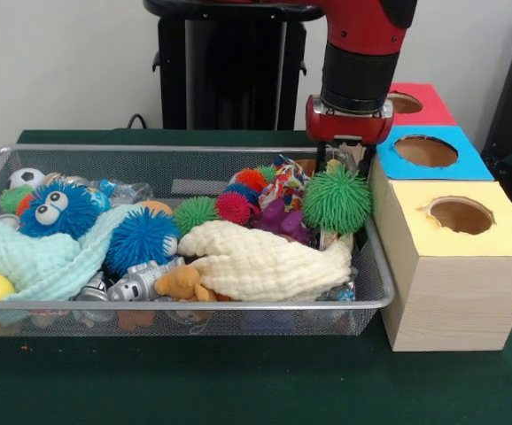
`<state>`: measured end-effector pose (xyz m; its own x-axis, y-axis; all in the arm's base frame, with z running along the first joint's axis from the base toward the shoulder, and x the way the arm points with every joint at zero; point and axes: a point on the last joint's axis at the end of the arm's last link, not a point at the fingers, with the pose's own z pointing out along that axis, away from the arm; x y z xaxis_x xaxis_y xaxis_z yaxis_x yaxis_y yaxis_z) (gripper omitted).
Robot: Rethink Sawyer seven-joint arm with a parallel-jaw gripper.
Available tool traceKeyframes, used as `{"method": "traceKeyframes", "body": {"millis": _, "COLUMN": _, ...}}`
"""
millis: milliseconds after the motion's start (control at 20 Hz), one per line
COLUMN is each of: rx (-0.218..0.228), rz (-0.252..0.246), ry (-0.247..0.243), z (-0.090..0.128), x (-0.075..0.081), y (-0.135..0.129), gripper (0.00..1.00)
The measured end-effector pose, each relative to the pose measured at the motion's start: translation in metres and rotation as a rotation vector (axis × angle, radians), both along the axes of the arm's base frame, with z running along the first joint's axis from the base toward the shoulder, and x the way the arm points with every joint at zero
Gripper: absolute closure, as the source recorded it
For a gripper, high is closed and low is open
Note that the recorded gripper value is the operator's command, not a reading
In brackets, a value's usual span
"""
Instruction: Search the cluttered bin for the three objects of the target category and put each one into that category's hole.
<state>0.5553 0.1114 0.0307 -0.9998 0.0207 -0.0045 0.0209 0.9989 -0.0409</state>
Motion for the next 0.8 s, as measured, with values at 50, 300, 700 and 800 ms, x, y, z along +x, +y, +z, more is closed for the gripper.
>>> {"method": "traceKeyframes", "body": {"millis": 50, "rx": -0.006, "rz": -0.009, "ry": 0.003, "z": 0.000, "x": -0.002, "y": 0.000, "gripper": 0.00}}
{"method": "traceKeyframes", "body": {"millis": 300, "rx": -0.028, "rz": -0.045, "ry": 0.005, "z": 0.002, "x": -0.008, "y": 0.003, "gripper": 0.00}}
{"method": "traceKeyframes", "body": {"millis": 700, "rx": -0.046, "rz": -0.123, "ry": 0.028, "z": 0.005, "x": -0.026, "y": 0.002, "gripper": 0.00}}
{"method": "traceKeyframes", "body": {"millis": 800, "rx": -0.045, "rz": -0.140, "ry": 0.041, "z": 0.002, "x": -0.032, "y": -0.002, "gripper": 0.00}}
